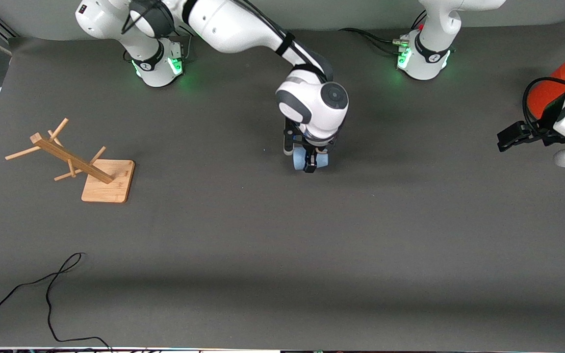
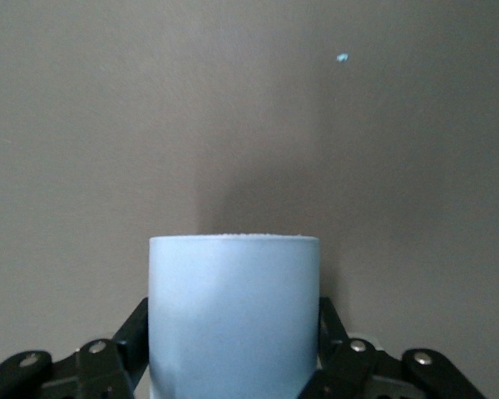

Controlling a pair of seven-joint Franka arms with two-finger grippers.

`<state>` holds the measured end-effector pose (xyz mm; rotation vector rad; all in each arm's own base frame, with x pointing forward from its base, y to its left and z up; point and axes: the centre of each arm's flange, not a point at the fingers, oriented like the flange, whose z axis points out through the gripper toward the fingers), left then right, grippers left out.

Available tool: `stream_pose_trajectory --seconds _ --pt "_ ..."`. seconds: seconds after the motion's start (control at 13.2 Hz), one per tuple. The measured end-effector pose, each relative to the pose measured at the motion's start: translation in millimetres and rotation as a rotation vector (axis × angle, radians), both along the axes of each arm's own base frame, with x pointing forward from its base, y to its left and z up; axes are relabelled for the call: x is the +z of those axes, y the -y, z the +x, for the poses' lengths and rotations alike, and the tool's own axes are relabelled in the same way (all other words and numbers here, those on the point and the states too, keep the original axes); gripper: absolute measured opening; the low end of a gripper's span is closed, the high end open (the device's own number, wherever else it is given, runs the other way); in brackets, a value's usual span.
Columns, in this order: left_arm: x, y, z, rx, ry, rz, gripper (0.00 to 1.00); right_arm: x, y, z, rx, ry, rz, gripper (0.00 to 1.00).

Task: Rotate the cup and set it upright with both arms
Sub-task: 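Carry the blue cup to mid-table with the right gripper, then lower the cup onto its side and open the right gripper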

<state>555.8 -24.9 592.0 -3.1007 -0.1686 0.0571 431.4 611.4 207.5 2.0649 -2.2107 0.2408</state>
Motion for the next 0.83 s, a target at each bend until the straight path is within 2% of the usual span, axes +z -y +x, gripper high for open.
stream_pose_trajectory --seconds 0.15,0.38,0.61,0.83 --pt "0.0 0.0 0.0 0.0 0.0 0.0 1.0 -21.2 -6.0 -2.8 -0.003 0.012 0.0 0.8" --pt "0.0 0.0 0.0 0.0 0.0 0.0 1.0 -21.5 -9.2 -3.4 -0.004 0.023 -0.001 0.8" --pt "0.0 -0.1 0.0 0.0 0.0 0.0 1.0 -23.8 -8.0 -2.1 -0.006 0.024 -0.004 1.0" --pt "-0.7 0.0 0.4 0.0 -0.001 0.0 1.0 -19.7 -9.4 -0.1 -0.004 0.034 0.001 1.0"
